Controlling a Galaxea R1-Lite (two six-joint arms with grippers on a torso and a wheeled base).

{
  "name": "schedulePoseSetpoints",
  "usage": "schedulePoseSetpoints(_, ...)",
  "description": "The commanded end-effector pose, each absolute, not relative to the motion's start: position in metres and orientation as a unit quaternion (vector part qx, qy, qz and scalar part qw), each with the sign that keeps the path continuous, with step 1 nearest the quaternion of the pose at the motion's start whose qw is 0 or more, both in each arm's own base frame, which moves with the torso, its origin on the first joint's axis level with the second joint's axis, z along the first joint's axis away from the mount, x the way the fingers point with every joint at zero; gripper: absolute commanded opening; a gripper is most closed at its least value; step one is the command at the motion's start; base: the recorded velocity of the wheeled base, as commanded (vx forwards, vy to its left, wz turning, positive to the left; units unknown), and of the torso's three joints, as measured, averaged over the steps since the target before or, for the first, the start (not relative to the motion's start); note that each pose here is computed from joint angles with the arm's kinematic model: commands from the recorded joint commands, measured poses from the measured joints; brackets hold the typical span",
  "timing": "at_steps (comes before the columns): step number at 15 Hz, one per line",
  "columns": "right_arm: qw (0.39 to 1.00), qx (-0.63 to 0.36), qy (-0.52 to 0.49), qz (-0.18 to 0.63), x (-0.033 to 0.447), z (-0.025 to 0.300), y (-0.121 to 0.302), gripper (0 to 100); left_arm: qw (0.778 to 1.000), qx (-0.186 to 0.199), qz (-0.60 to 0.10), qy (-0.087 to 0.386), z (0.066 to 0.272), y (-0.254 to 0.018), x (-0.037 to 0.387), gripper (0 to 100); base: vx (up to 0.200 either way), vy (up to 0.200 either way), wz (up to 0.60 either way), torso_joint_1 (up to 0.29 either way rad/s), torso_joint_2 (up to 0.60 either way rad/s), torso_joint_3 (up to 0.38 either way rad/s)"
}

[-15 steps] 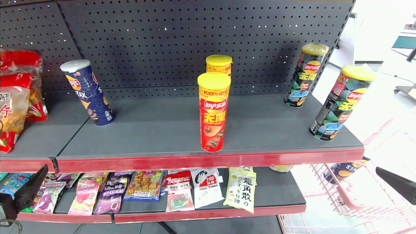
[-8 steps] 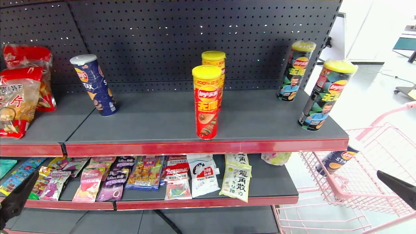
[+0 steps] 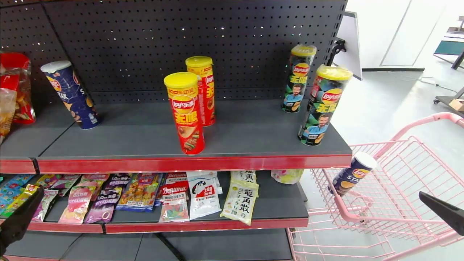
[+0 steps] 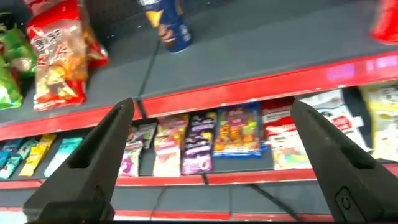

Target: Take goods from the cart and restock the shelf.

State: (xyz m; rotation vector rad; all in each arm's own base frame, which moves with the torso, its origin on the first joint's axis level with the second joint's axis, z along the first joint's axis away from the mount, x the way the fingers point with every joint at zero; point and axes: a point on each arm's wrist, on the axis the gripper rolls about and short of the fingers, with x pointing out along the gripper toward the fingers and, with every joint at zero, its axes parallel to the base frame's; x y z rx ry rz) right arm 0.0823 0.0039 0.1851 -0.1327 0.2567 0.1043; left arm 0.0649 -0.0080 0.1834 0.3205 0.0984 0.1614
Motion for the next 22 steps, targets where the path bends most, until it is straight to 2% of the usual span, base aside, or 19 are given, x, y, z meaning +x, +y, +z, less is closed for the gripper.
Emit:
schedulePoseSetpoints(1,0.988,-0.066,0.131,0.052,0.083,0.184,0.004,100,0.982,0.16,0.081,0.052,0.183,-0.008,0.066,100,0.0,-0.2,0.0,0.007,0.0,0.002)
schedulePoseSetpoints(6,0.987,-0.065,0.135,0.052,0.083,0.182,0.004,100,0.982,0.162,0.081,0.055,0.182,-0.008,0.066,100,0.0,-0.2,0.0,0.003,0.0,0.003)
schedulePoseSetpoints(9,0.987,-0.065,0.137,0.052,0.084,0.181,0.004,100,0.978,0.18,0.078,0.069,0.177,-0.008,0.065,100,0.0,0.0,0.0,0.0,0.0,0.0)
schedulePoseSetpoints(11,0.987,-0.066,0.14,0.053,0.084,0.18,0.004,100,0.978,0.18,0.076,0.069,0.176,-0.008,0.065,100,0.0,0.0,0.0,0.0,0.0,0.0)
schedulePoseSetpoints(14,0.987,-0.065,0.14,0.053,0.084,0.18,0.004,100,0.978,0.18,0.075,0.07,0.176,-0.008,0.065,100,0.2,0.0,0.0,-0.002,0.0,0.001)
schedulePoseSetpoints(17,0.986,-0.066,0.143,0.053,0.086,0.18,0.004,100,0.978,0.18,0.074,0.069,0.177,-0.008,0.065,100,0.0,0.0,0.0,0.0,0.0,0.0)
schedulePoseSetpoints(18,0.986,-0.066,0.145,0.054,0.086,0.179,0.004,100,0.98,0.178,0.067,0.063,0.178,-0.008,0.064,100,0.0,0.0,0.0,0.0,0.0,0.0)
schedulePoseSetpoints(21,0.986,-0.065,0.146,0.054,0.086,0.178,0.004,100,0.985,0.167,-0.023,0.022,0.18,-0.009,0.052,100,0.0,0.0,-0.6,-0.009,0.01,0.004)
schedulePoseSetpoints(22,0.985,-0.065,0.148,0.053,0.086,0.178,0.004,100,0.985,0.168,-0.036,0.022,0.179,-0.009,0.049,100,0.0,0.0,-0.6,0.002,0.0,-0.007)
